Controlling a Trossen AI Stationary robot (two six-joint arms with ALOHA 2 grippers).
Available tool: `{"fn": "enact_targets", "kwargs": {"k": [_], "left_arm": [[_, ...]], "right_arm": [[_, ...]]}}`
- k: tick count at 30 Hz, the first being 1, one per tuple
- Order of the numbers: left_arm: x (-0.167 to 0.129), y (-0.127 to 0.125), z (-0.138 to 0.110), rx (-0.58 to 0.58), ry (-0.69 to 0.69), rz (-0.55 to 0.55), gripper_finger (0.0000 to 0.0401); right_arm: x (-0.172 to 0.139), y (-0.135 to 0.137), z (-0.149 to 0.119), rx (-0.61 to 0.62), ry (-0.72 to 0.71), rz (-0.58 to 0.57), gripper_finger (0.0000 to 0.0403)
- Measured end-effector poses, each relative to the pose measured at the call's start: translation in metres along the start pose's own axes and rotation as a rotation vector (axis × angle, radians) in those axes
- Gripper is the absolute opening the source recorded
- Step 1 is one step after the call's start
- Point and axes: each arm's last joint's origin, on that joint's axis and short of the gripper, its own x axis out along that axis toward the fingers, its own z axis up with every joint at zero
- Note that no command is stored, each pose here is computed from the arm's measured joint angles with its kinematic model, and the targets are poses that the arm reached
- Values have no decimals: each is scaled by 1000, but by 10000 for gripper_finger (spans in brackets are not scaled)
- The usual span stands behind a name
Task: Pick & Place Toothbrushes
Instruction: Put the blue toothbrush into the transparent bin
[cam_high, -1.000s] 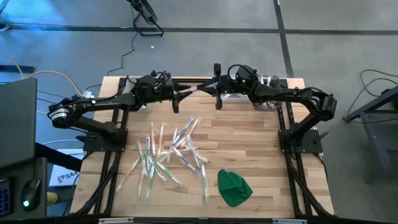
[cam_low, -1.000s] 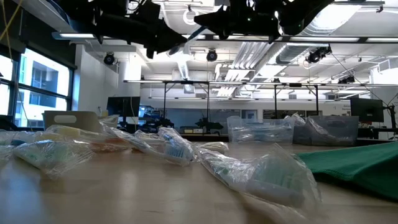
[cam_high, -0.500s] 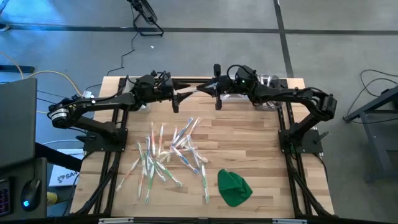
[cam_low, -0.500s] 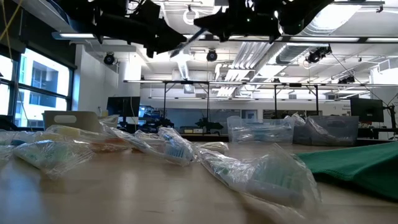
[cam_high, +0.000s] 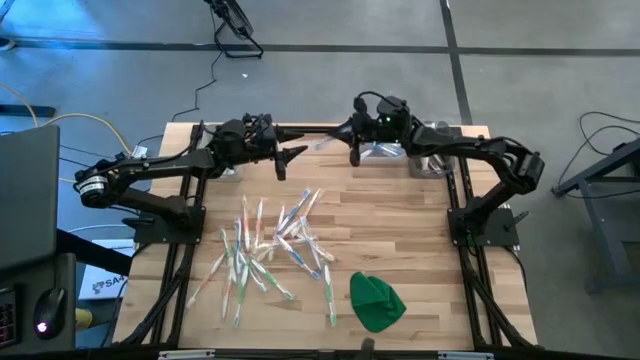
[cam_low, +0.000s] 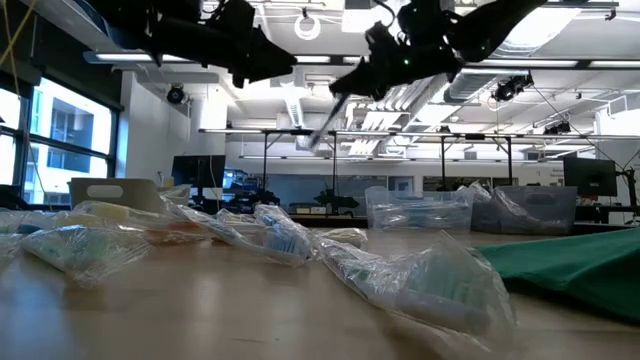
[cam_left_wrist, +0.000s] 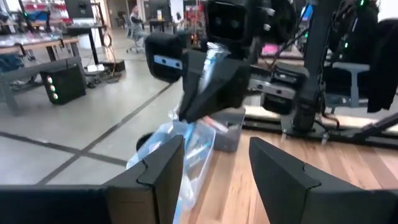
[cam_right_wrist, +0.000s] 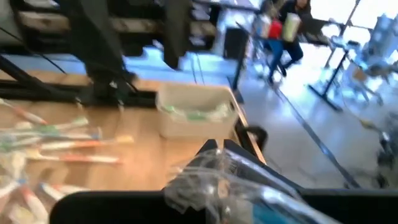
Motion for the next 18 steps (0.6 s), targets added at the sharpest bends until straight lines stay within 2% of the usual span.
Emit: {"fn": "enact_targets", "kwargs": {"k": [7, 18], "left_arm": [[0, 0, -6, -6, 61, 17, 180], [0, 0, -6, -4, 66, 29, 180]], "right_arm": [[-17, -5, 4, 11, 90, -136, 8], [-64, 11, 5, -17, 67, -269, 8]]}}
